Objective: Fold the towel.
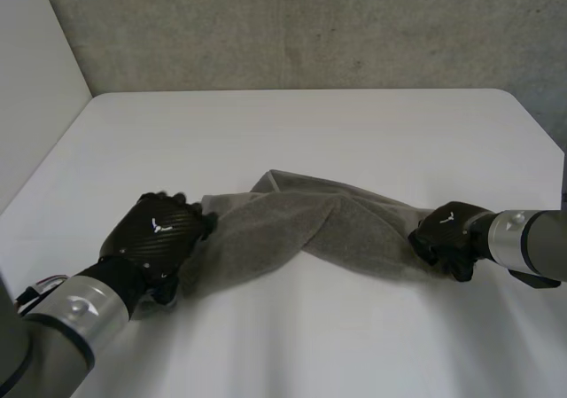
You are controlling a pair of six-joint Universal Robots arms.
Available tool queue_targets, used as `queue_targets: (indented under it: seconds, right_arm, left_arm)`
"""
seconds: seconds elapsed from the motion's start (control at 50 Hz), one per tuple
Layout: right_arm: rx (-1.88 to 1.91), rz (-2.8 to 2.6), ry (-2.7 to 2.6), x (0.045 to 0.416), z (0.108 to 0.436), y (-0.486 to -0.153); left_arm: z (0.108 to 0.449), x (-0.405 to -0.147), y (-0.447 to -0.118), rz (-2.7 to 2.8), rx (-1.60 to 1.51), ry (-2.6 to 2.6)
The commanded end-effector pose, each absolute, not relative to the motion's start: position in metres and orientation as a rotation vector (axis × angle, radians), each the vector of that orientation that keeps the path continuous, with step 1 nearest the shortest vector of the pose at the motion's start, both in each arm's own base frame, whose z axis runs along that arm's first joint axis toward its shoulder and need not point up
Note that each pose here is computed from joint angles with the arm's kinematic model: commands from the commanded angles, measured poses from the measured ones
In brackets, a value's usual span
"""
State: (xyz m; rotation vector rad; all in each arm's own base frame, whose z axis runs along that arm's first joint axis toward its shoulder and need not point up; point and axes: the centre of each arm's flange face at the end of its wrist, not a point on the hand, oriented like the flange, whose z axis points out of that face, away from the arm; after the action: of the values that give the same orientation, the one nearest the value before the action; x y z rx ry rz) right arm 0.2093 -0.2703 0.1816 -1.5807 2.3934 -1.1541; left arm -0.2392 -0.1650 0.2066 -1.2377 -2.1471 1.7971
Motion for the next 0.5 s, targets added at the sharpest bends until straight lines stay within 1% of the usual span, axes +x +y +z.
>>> queue_targets:
  seconds: [0.02, 0.1, 0.14, 0.16, 0.2, 0.22, 0.26, 0.32, 0.36, 0.38, 0.42, 0.5]
  right_arm:
    - [-1.699, -1.054, 2.368, 0.206, 0.191, -0.255]
    - [-1.704, -1.038, 2.391, 0.199, 0.190, -0.258]
    - [-1.707, -1.039, 2.398, 0.195, 0.190, -0.260]
    - [-1.707, -1.039, 2.398, 0.195, 0.190, -0.260]
    - [-1.710, -1.041, 2.387, 0.195, 0.189, -0.260]
    - [-1.710, -1.041, 2.387, 0.195, 0.189, -0.260]
    - [-1.708, -1.043, 2.386, 0.196, 0.189, -0.260]
    - [-1.706, -1.043, 2.387, 0.196, 0.189, -0.260]
    - [-1.702, -1.045, 2.389, 0.196, 0.188, -0.260]
    - [-1.702, -1.045, 2.389, 0.196, 0.188, -0.260]
    - [-1.699, -1.053, 2.389, 0.196, 0.188, -0.261]
    - [-1.699, -1.073, 2.388, 0.196, 0.187, -0.262]
  left_arm:
    - [0.244, -0.244, -0.148, 1.885, -1.251, -1.971]
    - [0.252, -0.246, -0.159, 1.938, -1.221, -1.950]
    - [0.252, -0.250, -0.175, 1.975, -1.200, -1.946]
    - [0.252, -0.250, -0.175, 1.975, -1.199, -1.946]
    - [0.240, -0.257, -0.196, 1.967, -1.194, -1.970]
    - [0.240, -0.257, -0.196, 1.967, -1.194, -1.970]
    - [0.224, -0.264, -0.219, 1.921, -1.200, -2.018]
    - [0.216, -0.268, -0.228, 1.892, -1.201, -2.041]
    - [0.200, -0.273, -0.249, 1.844, -1.176, -2.101]
    - [0.200, -0.273, -0.249, 1.844, -1.176, -2.101]
    - [0.188, -0.272, -0.268, 1.775, -1.095, -2.209]
    - [0.175, -0.268, -0.276, 1.632, -1.028, -2.327]
